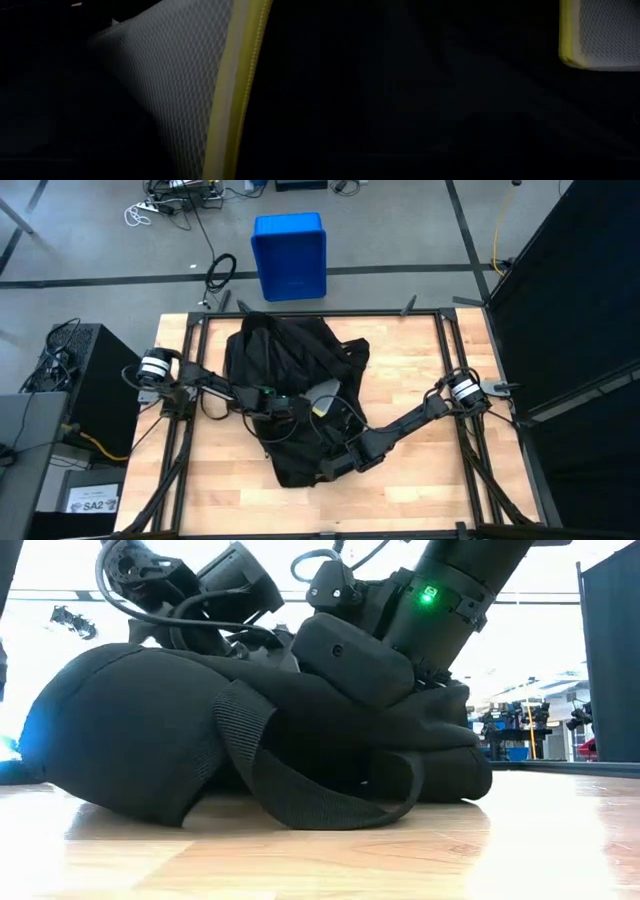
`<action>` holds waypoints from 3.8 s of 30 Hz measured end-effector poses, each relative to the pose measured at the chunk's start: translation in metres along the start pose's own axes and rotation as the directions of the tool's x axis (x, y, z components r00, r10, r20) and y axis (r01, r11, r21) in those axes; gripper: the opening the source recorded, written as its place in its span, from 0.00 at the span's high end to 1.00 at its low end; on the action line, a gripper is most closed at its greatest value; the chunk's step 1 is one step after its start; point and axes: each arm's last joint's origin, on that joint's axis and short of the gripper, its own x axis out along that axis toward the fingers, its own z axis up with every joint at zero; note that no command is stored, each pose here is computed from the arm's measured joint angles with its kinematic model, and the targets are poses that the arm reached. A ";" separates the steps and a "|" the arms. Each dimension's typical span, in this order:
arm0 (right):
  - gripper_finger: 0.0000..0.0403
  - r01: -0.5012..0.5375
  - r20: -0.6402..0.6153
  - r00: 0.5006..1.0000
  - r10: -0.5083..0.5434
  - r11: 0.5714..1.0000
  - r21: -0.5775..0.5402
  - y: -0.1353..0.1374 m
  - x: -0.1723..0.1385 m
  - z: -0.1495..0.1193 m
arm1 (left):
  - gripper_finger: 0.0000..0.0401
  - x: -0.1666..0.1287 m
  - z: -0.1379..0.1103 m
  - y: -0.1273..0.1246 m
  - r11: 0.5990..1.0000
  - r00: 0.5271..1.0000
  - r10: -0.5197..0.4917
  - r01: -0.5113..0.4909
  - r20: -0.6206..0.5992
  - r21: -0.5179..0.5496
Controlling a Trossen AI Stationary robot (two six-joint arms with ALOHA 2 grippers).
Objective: Unpack backpack
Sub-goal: Remove the yellow zipper pouch from the black backpack
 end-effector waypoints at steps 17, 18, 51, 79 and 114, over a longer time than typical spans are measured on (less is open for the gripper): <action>0.74 0.029 0.000 1.000 -0.029 1.000 0.003 -0.002 0.000 -0.001 | 1.00 -0.017 0.015 -0.008 1.000 0.997 0.008 -0.006 0.078 -0.020; 0.74 0.033 -0.002 0.999 -0.033 0.999 0.011 -0.003 0.001 -0.001 | 1.00 -0.022 0.017 -0.011 1.000 0.996 -0.005 0.007 0.087 -0.019; 0.74 0.076 -0.011 0.997 -0.075 0.996 0.048 -0.011 0.006 0.003 | 1.00 -0.165 0.041 -0.027 1.000 0.903 0.000 0.007 0.431 -0.015; 0.76 0.115 0.211 0.973 -0.094 0.990 -0.087 -0.017 -0.049 0.029 | 1.00 -0.275 -0.012 0.055 0.967 0.677 0.244 -0.118 0.694 -0.226; 0.56 0.085 0.731 0.673 0.108 0.971 -0.221 -0.070 -0.240 0.105 | 1.00 -0.323 -0.016 0.143 0.967 0.461 0.254 -0.128 0.850 -0.220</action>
